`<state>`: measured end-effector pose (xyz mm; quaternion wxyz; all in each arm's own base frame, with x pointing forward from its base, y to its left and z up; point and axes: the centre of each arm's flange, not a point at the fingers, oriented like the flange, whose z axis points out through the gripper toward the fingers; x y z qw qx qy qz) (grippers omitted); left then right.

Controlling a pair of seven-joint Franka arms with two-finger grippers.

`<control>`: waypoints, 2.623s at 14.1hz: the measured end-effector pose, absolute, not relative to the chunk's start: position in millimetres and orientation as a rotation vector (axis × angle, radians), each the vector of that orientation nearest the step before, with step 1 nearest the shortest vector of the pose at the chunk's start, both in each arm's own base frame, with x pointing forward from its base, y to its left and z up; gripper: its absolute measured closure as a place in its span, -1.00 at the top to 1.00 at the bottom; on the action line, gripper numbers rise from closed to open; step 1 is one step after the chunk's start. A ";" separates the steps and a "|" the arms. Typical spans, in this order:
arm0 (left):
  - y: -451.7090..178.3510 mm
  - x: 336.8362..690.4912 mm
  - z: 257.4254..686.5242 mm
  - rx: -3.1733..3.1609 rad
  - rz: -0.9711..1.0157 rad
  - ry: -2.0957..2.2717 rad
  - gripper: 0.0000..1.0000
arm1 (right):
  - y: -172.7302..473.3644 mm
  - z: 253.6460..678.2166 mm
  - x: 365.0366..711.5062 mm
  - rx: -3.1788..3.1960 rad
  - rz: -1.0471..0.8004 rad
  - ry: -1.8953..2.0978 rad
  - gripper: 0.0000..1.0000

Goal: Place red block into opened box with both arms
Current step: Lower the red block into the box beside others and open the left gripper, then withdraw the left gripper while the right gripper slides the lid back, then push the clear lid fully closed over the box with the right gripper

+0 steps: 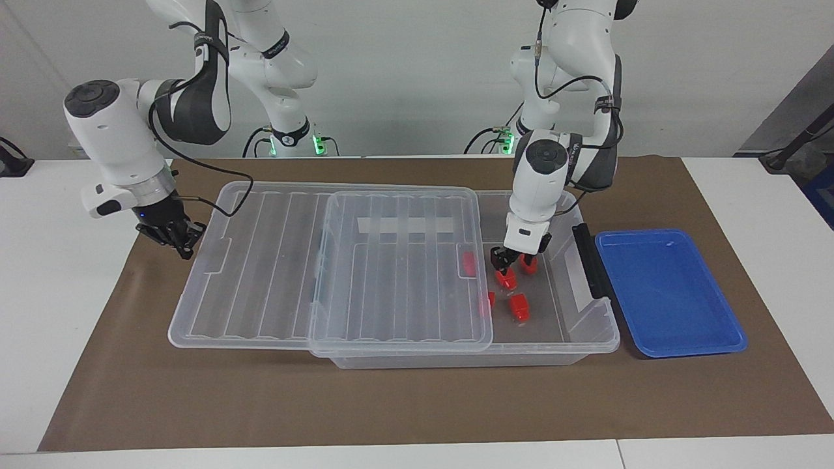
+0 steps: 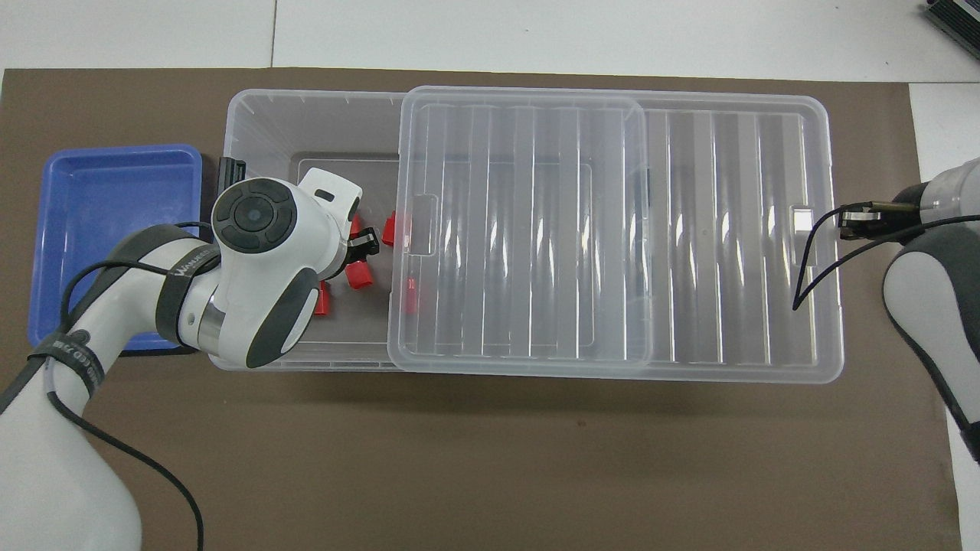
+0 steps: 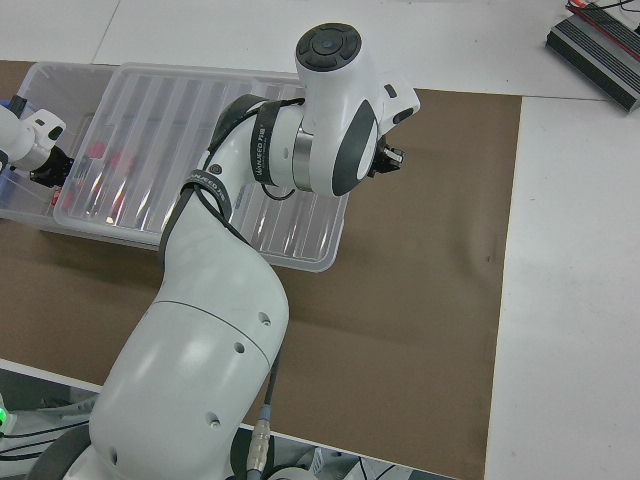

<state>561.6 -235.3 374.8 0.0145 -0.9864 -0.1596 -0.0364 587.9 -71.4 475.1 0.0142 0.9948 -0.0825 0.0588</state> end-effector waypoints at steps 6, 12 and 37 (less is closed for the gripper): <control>-172.1 591.3 469.7 -3.032 0.026 -0.429 0.80 | -45.3 473.7 590.1 3.105 0.180 -0.183 -0.98; -47.2 585.2 562.4 -3.066 0.086 -0.008 1.00 | -30.6 471.7 589.5 3.111 0.156 -0.068 -0.98; -71.5 521.2 629.4 -3.058 0.067 0.289 1.00 | 119.0 468.0 572.0 3.145 0.072 0.318 -0.98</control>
